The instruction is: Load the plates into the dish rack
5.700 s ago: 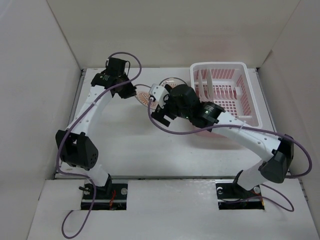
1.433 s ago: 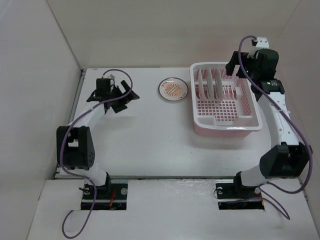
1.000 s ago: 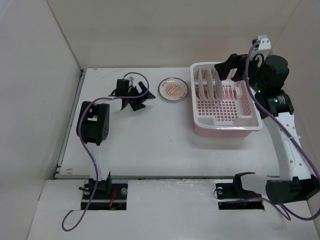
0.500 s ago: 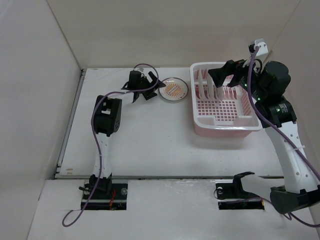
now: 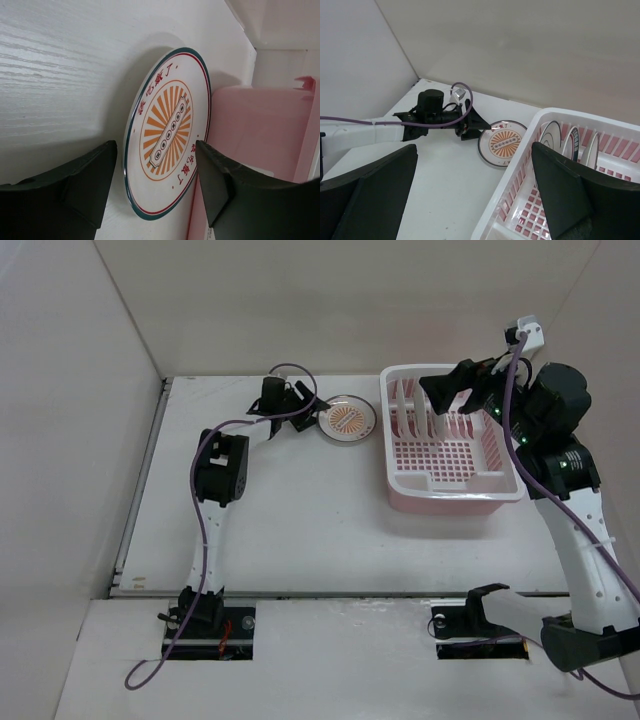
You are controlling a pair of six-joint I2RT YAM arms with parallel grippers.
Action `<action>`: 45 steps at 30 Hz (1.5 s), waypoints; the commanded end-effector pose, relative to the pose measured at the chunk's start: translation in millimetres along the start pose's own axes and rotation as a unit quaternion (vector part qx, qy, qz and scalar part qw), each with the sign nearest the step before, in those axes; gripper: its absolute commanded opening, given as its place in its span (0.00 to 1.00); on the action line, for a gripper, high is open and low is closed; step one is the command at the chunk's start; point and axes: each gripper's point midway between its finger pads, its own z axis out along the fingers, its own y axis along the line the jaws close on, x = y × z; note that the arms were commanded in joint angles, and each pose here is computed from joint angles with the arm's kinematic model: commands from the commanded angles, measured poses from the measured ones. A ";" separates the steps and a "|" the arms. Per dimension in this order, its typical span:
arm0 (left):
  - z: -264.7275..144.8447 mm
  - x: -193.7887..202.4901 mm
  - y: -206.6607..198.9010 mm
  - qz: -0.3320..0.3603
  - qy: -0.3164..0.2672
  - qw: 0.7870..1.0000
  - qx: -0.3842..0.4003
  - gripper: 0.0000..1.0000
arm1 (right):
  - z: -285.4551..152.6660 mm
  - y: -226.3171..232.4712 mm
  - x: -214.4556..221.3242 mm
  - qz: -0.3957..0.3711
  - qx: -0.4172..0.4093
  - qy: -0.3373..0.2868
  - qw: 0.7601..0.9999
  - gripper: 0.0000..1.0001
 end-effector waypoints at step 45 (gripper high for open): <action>-289.1 10.6 -77.6 0.022 -0.044 0.971 -0.234 0.00 | 125.8 161.6 205.8 -0.344 -0.132 0.180 0.912 1.00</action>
